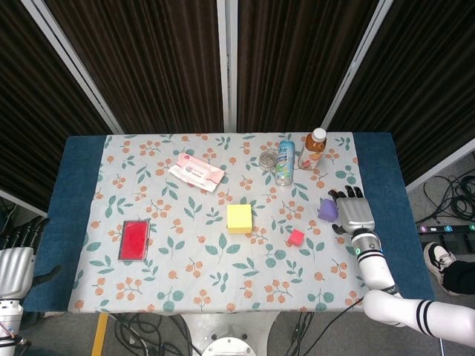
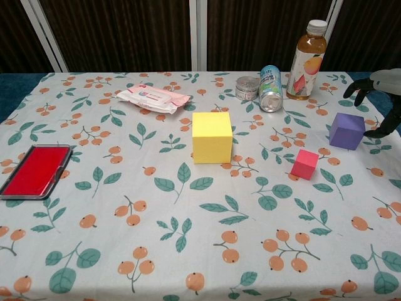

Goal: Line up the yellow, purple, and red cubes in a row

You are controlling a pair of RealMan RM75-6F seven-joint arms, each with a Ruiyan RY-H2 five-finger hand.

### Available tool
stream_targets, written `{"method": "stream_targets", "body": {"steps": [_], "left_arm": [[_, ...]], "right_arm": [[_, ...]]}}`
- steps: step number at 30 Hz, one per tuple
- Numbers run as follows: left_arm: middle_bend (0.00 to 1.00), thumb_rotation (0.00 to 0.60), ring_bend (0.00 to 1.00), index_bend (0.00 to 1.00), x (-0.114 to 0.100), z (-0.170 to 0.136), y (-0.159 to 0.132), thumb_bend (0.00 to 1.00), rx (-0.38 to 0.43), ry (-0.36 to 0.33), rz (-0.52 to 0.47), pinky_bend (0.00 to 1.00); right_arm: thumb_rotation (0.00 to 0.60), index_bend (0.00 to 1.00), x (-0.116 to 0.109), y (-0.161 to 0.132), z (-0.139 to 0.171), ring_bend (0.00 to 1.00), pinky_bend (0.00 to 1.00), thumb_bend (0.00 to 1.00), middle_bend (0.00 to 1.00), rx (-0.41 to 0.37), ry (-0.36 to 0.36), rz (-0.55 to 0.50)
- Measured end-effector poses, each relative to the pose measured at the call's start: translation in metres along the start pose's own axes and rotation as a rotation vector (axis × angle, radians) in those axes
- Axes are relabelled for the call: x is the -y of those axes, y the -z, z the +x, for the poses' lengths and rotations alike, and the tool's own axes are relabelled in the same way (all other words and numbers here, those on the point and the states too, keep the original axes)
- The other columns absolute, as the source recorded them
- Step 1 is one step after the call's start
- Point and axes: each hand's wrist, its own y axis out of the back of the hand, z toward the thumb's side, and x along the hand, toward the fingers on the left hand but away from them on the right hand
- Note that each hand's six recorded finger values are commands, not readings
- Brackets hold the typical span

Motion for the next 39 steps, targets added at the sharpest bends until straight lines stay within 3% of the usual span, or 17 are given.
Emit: {"method": "stream_targets", "body": {"steps": [11, 26, 33, 39], "left_arm": [[0.19, 0.600, 0.14, 0.17, 0.003, 0.000, 0.003, 0.14, -0.005, 0.007, -0.003, 0.16], [0.19, 0.600, 0.14, 0.17, 0.004, 0.000, 0.003, 0.14, -0.004, 0.010, -0.003, 0.16], [0.19, 0.600, 0.14, 0.17, 0.005, 0.000, 0.005, 0.14, -0.010, 0.014, -0.003, 0.16], [0.19, 0.600, 0.14, 0.17, 0.004, 0.000, 0.006, 0.14, -0.011, 0.013, 0.000, 0.16]], "right_arm": [[0.600, 0.23, 0.014, 0.009, -0.020, 0.00, 0.00, 0.17, 0.20, 0.083, -0.017, 0.023], [0.600, 0.31, 0.024, -0.003, -0.033, 0.00, 0.00, 0.18, 0.20, 0.094, -0.041, -0.032], [0.600, 0.43, 0.020, -0.001, -0.038, 0.01, 0.00, 0.31, 0.21, 0.125, -0.013, -0.024], [0.600, 0.45, 0.008, -0.012, -0.033, 0.01, 0.00, 0.32, 0.21, 0.083, -0.002, -0.066]]}}
